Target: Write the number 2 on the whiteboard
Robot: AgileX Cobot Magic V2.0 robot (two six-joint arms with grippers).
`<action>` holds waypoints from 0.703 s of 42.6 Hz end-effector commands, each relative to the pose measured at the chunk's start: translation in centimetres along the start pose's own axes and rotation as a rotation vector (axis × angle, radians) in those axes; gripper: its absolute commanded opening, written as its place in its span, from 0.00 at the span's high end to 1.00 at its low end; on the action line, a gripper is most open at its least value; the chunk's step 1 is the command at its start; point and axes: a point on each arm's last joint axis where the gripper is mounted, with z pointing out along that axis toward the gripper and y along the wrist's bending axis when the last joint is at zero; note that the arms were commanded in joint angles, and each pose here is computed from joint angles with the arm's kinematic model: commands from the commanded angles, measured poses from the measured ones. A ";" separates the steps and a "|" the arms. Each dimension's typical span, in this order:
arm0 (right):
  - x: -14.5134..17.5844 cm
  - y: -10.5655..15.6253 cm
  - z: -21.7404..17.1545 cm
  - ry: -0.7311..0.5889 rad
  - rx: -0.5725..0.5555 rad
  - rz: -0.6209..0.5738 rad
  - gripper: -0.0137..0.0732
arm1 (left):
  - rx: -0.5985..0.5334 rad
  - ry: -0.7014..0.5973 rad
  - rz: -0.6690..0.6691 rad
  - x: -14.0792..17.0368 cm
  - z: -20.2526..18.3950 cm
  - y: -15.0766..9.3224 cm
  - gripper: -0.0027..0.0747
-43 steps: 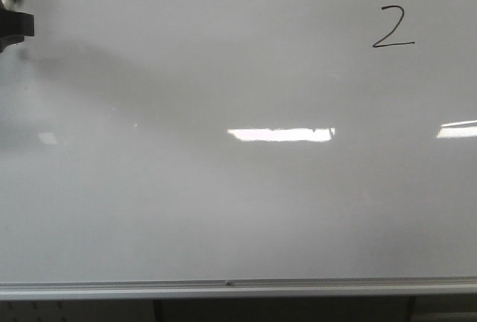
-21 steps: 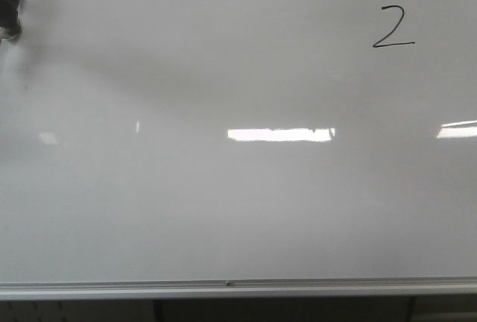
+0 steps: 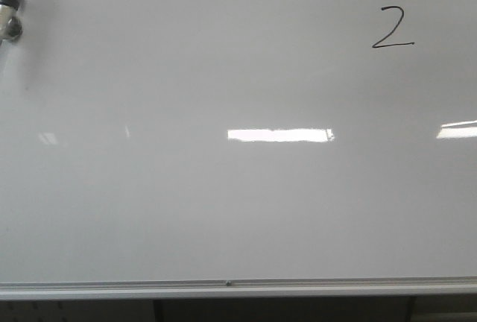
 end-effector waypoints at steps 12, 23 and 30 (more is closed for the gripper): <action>2.9 -0.1 -1.1 -0.083 0.030 0.022 0.31 | -0.002 -0.080 -0.014 3.7 -7.2 0.1 0.51; 3.1 -0.1 -0.9 -0.096 0.033 0.022 0.31 | -0.001 -0.112 -0.016 5.8 -8.0 0.1 0.51; 3.1 -0.1 -0.9 -0.095 0.032 0.022 0.35 | -0.001 -0.103 -0.016 6.0 -7.8 0.1 0.51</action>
